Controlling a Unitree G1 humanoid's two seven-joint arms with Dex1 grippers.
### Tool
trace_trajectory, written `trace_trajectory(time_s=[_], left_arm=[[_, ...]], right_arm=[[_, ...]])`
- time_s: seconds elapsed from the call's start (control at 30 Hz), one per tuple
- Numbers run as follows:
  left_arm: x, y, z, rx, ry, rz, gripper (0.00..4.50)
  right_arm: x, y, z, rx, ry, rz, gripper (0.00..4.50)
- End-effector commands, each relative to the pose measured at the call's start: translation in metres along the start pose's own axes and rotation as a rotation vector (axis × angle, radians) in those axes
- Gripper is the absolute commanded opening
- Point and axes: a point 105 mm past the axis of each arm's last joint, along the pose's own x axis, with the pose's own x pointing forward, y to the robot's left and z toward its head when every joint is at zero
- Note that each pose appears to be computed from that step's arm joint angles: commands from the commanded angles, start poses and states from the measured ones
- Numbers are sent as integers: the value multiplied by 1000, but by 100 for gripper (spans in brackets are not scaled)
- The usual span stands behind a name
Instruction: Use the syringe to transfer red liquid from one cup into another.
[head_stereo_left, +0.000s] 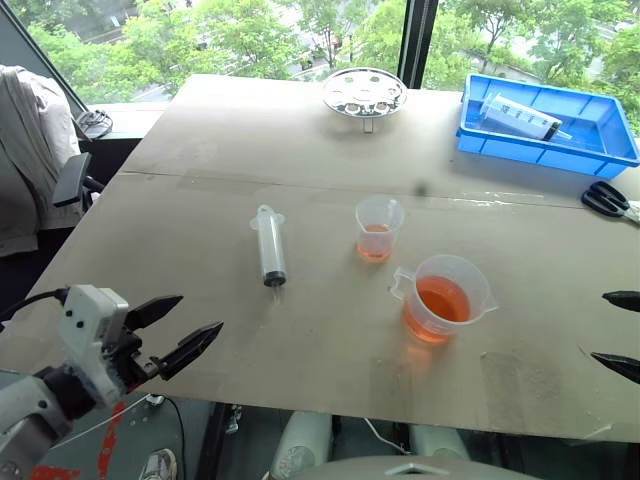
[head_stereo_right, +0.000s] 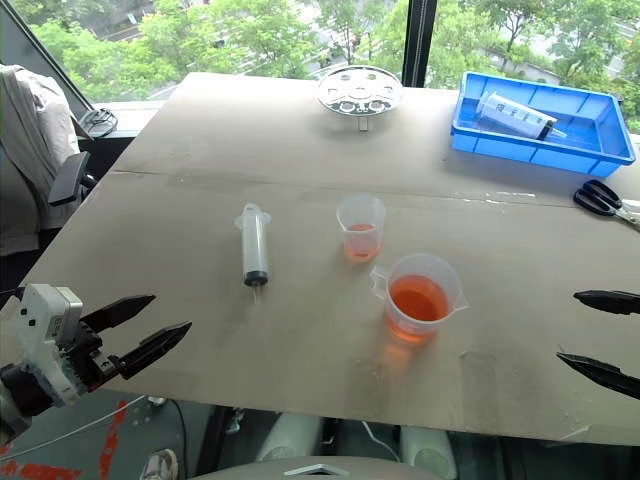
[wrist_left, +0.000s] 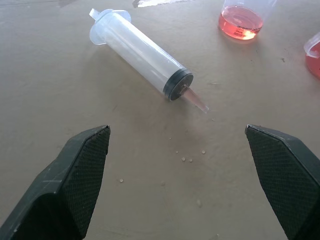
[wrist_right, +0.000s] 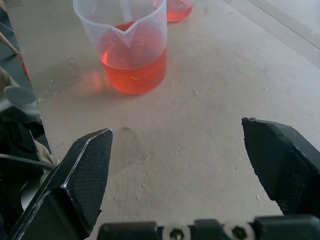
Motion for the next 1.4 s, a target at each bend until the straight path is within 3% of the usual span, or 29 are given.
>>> trace_trajectory(time_s=[0.03,0.1,0.23,0.4,0.63,0.8,1.17,1.4], left_arm=[[15,0,22,-20,-95,15,442],[37,-2,42,-90,-169,52,442],[58,2,59,-172,-157,154,442],[93,16,77,-248,11,381,442],[119,27,72,-506,260,590,442],[141,27,87,-575,289,618,442],[167,28,80,-675,459,655,442],[175,30,78,-696,535,657,442]], right_arm=[[14,-4,7,-21,-48,-44,450],[36,-8,21,-32,-123,-82,450],[48,-10,51,-46,-225,-28,450],[64,-8,91,-113,-312,115,450],[71,-7,109,-150,-330,225,450],[67,-9,115,-172,-337,262,450],[69,-9,144,-181,-479,317,450],[73,-8,146,-199,-482,332,450]])
